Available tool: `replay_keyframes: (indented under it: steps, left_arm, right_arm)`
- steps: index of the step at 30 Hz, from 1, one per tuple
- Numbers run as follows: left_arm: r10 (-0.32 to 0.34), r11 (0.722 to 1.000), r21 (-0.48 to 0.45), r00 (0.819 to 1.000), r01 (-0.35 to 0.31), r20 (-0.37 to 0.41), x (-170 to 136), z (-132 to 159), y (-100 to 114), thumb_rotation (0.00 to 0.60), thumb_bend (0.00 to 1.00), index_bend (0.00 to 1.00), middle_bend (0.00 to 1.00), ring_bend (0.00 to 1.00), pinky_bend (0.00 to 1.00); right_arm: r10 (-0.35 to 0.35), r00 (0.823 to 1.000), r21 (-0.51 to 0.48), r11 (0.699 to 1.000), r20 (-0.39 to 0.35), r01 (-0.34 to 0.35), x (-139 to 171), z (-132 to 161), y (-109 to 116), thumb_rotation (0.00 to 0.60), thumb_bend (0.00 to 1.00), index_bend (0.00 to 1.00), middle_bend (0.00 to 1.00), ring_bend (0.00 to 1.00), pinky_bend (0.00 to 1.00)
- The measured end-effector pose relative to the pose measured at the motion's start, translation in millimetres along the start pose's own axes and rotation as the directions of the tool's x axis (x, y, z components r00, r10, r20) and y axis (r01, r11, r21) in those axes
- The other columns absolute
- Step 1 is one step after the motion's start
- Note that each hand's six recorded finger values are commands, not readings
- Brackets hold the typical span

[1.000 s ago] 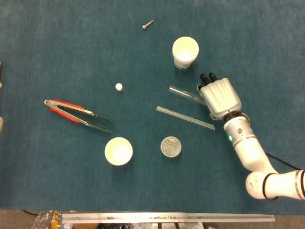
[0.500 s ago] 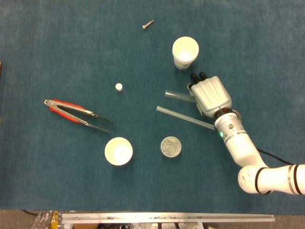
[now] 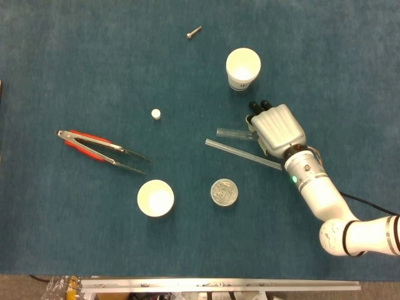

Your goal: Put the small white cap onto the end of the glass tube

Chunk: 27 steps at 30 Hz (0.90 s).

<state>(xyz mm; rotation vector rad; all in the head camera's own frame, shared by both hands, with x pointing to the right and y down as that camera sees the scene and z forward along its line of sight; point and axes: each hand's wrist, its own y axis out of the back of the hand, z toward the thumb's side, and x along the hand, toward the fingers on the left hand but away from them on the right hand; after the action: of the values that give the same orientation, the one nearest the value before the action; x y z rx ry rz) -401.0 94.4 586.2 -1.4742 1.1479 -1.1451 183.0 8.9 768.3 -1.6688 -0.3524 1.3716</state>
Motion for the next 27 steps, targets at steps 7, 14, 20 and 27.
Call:
replay_keyframes:
  steps: [7, 14, 20, 27]
  left_arm:
    - [0.001, 1.000, 0.004, 1.000, -0.001, -0.003, -2, -1, 3, 0.600, 0.33, 0.20, 0.07, 0.00, 0.05]
    - [0.008, 1.000, 0.001, 1.000, -0.008, -0.003, -5, -2, 7, 0.600, 0.33, 0.20, 0.07, 0.00, 0.05]
    - [0.007, 1.000, -0.003, 1.000, -0.007, 0.002, -5, -1, 6, 0.600, 0.33, 0.20, 0.07, 0.00, 0.05]
    - [0.004, 1.000, -0.001, 1.000, -0.004, 0.002, -8, -2, 6, 0.600, 0.33, 0.20, 0.07, 0.00, 0.05]
  right_arm:
    - [-0.048, 0.999, 0.006, 0.999, 0.005, 0.048, -6, 6, 4, 0.600, 0.30, 0.42, 0.18, 0.19, 0.52]
    - [-0.085, 0.996, -0.026, 0.996, -0.004, 0.085, -6, 15, 9, 0.600, 0.26, 0.44, 0.18, 0.19, 0.52]
    - [-0.081, 0.997, -0.029, 0.996, 0.007, 0.081, -3, 14, 8, 0.600, 0.26, 0.48, 0.18, 0.19, 0.52]
    - [-0.071, 0.997, -0.010, 0.997, 0.021, 0.071, -3, 16, 1, 0.600, 0.25, 0.48, 0.18, 0.19, 0.52]
